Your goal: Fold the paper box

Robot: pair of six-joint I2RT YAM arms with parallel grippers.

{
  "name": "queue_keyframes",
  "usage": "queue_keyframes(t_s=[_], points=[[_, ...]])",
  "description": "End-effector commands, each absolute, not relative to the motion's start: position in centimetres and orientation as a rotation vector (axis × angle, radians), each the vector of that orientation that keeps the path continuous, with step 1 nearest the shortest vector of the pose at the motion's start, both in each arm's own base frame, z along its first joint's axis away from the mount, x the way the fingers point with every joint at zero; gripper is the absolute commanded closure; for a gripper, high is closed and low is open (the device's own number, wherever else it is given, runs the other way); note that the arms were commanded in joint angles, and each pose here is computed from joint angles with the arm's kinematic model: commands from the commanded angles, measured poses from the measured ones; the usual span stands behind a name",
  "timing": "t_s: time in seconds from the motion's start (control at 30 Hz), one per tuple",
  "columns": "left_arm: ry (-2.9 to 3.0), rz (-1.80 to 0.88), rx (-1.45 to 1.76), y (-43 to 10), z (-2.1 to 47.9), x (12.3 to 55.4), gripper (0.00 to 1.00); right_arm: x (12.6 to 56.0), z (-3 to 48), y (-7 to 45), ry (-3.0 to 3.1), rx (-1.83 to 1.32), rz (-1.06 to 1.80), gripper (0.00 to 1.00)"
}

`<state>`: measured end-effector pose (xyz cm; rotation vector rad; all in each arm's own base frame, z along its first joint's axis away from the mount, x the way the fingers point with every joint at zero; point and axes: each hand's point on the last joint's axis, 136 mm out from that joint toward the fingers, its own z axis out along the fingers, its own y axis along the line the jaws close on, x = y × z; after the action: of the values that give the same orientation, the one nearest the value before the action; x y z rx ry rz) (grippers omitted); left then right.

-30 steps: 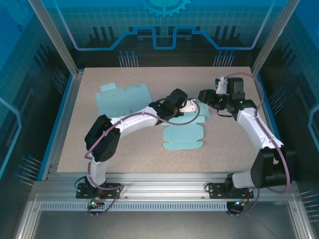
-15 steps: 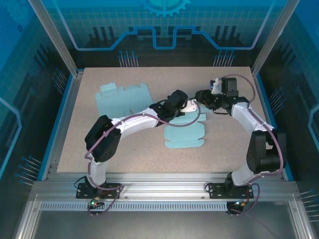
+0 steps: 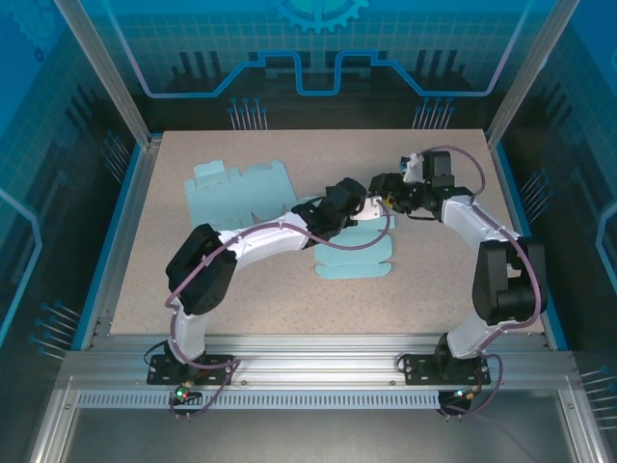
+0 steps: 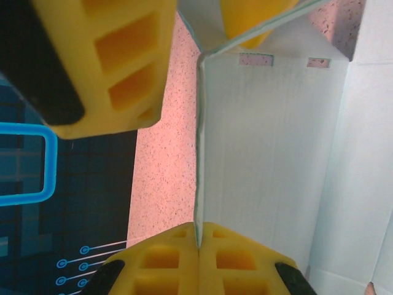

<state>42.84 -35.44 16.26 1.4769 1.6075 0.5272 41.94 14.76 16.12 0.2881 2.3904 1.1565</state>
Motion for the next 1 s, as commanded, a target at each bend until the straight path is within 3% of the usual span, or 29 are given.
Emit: queue_keyframes(t_s=[0.0,0.17,0.27,0.53,0.8,0.97], points=[[1.556,0.495,1.479,-37.5,17.7,42.4,1.0,42.0,15.8,16.4,2.421,0.233,1.174,0.47],[1.577,0.474,1.502,-37.3,17.2,42.3,0.94,41.9,14.8,15.9,2.451,0.233,1.116,0.64],[1.607,0.431,1.515,-36.9,17.1,42.1,0.91,42.0,14.4,15.7,2.458,0.233,1.106,0.68],[1.677,0.379,1.525,-35.0,16.8,42.5,0.74,42.2,14.1,15.0,2.471,0.237,1.078,0.67],[1.778,0.327,1.507,-32.3,16.3,43.0,0.67,42.0,13.9,15.0,2.474,0.231,1.076,0.66],[1.929,0.197,1.381,-29.3,17.0,43.9,0.58,41.7,14.1,14.1,2.498,0.136,0.934,0.58]])
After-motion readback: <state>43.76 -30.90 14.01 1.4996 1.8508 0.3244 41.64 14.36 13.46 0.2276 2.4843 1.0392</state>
